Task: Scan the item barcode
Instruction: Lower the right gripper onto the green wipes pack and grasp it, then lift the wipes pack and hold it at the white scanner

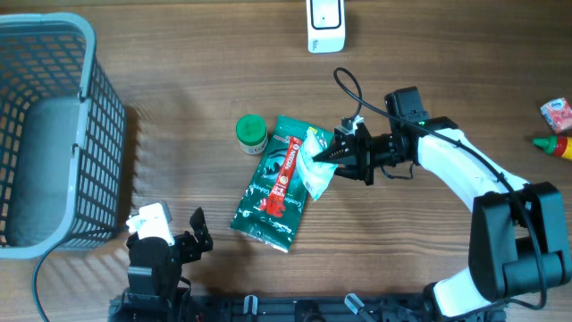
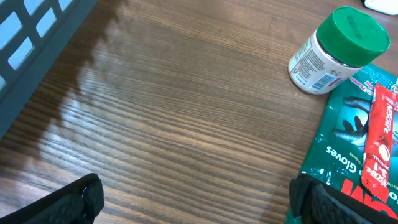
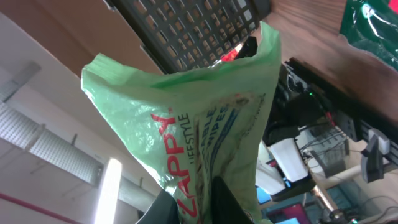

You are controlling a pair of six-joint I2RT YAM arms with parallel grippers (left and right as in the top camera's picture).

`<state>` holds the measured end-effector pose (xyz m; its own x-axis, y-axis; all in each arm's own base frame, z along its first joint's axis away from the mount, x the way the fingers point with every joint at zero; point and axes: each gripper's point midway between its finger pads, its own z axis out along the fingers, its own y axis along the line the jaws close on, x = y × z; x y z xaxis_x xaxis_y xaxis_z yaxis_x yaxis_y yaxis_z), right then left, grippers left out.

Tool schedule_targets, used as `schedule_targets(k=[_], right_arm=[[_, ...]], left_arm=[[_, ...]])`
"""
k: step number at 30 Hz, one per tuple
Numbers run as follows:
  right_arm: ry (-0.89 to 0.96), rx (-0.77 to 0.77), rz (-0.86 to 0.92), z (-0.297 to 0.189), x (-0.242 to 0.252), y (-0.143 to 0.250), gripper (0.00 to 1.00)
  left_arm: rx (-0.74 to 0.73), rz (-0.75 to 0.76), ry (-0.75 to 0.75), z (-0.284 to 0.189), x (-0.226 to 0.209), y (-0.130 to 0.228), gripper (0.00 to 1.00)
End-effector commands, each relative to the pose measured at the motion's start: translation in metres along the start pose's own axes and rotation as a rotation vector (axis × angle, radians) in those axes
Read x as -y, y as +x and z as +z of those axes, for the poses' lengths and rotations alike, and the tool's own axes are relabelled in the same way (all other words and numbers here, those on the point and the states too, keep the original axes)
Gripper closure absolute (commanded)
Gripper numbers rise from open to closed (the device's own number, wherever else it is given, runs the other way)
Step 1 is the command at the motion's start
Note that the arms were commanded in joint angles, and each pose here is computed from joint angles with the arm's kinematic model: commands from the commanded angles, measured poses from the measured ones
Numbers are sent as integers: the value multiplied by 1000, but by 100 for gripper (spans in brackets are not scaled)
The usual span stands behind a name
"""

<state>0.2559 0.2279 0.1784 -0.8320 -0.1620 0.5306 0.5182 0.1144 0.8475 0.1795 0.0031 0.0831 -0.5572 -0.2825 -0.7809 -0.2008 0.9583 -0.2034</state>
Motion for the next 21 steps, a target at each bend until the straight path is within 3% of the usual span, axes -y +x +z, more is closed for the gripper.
schedule_targets(k=[1,2,4,7,10,14,15,17,21], right_arm=[[-41,-50,96,0,-8,6,96],[-38,-46,51,0,-8,4,96],[-42,-46,-309,-1,-20,-4,96],[-48,-21,-499,-11,-40,-10,95],[23,140,-660,-20,-60,-15,95],[326,530,-703,-48,-47,-34,95],[555,710,-661,-79,-25,-39,95],[756,891,-649,-116,-15,-29,96],[763,1042,-754,-133,-46,-18,95]], left_arm=[[1,16,10,0,2,0,0],[1,16,10,0,2,0,0],[1,16,10,0,2,0,0],[1,16,10,0,2,0,0],[1,16,10,0,2,0,0],[1,16,10,0,2,0,0],[1,16,10,0,2,0,0],[1,16,10,0,2,0,0],[1,16,10,0,2,0,0]])
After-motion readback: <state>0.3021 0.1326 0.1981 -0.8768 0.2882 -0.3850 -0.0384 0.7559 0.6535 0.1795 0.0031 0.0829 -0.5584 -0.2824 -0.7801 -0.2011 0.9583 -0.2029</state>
